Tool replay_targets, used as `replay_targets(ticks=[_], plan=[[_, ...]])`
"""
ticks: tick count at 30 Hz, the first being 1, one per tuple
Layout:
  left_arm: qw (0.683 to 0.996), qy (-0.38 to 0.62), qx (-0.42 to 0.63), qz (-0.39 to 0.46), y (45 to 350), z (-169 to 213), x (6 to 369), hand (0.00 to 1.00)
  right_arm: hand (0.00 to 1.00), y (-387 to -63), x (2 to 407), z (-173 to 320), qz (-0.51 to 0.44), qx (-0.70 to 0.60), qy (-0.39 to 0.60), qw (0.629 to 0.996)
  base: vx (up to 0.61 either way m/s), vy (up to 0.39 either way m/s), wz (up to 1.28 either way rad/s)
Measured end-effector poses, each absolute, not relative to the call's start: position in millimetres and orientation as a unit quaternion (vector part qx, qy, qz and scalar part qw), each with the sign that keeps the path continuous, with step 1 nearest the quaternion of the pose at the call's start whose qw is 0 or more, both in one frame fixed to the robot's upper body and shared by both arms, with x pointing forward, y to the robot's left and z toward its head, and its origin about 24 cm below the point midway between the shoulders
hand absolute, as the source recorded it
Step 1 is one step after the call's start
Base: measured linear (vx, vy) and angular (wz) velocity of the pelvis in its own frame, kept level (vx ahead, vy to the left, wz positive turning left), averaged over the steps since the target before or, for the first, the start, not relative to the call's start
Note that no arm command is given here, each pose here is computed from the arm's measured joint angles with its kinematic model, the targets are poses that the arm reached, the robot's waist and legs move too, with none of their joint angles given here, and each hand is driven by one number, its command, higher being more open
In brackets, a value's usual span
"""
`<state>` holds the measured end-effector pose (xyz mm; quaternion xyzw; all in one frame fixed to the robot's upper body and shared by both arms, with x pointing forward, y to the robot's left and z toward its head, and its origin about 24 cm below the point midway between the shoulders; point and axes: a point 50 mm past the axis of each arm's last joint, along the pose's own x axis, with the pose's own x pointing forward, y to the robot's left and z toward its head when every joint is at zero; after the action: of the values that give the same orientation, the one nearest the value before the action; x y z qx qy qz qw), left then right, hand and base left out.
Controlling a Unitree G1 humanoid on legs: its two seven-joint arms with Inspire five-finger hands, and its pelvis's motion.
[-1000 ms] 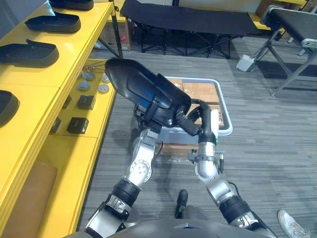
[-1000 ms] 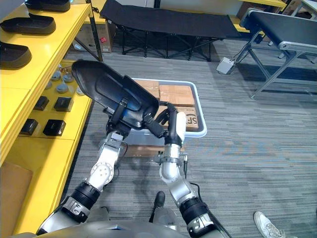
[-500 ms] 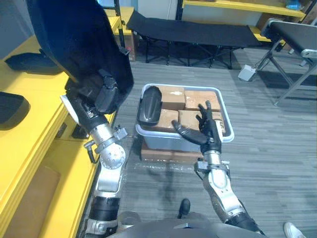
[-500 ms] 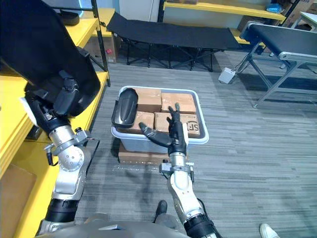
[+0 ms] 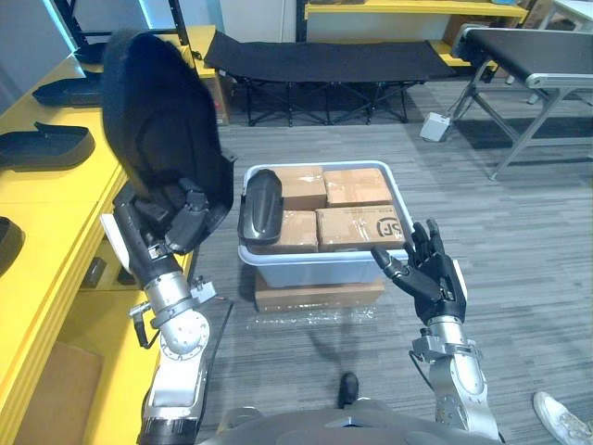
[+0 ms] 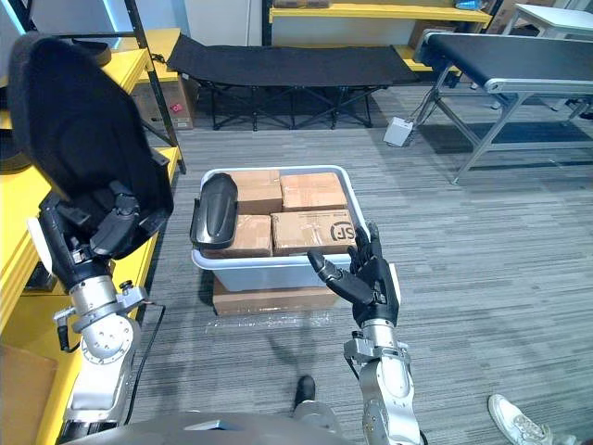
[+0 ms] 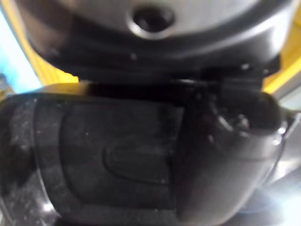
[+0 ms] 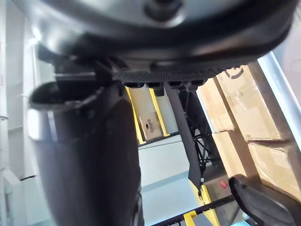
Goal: Walk over and take three plastic housings, then place them on the shelf
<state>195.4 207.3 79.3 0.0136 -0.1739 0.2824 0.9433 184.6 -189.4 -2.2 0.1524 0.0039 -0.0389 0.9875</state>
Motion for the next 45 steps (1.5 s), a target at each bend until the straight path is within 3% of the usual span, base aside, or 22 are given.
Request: replay_targets(ticks=[5, 11, 16, 20, 22, 25, 34, 40, 45], plan=[[0.939, -0.169, 0.012, 0.299, 225, 79, 186, 0.0, 1.0, -176, 194, -4, -0.001, 0.137, 0.032, 0.99, 0.0, 0.005, 0.51], [0.891, -0.2, 0.063, 0.402, 269, 99, 143, 0.0, 1.0, -166, 222, 17, 0.042, 0.123, -0.008, 0.991, 0.0, -0.011, 0.77], [0.85, -0.193, 0.102, 0.479, 292, 101, 95, 0.0, 1.0, -135, 240, 26, 0.108, 0.122, -0.02, 0.986, -0.01, 0.038, 0.47], [0.869, -0.206, 0.076, 0.442, 288, 102, 97, 0.0, 1.0, -125, 242, 28, 0.115, 0.108, -0.016, 0.987, 0.03, -0.014, 1.01], [0.892, -0.204, 0.063, 0.397, 279, 100, 106, 0.0, 1.0, -135, 236, 20, 0.075, 0.108, 0.011, 0.991, 0.06, -0.033, 1.16], [0.898, -0.203, 0.059, 0.385, 276, 99, 109, 0.0, 1.0, -147, 230, 14, 0.052, 0.109, 0.024, 0.992, 0.05, -0.024, 0.46], [0.945, -0.204, 0.008, 0.256, 245, 94, 133, 0.0, 1.0, -217, 201, 10, -0.071, 0.076, 0.021, 0.994, 0.01, 0.033, 1.0], [0.936, -0.2, -0.002, 0.29, 247, 92, 132, 0.0, 1.0, -190, 225, 33, -0.009, 0.091, -0.06, 0.994, -0.1, 0.045, -0.23], [0.93, -0.205, -0.006, 0.305, 247, 93, 133, 0.0, 1.0, -177, 229, 38, -0.024, 0.119, -0.081, 0.989, 0.0, 0.124, -0.1]])
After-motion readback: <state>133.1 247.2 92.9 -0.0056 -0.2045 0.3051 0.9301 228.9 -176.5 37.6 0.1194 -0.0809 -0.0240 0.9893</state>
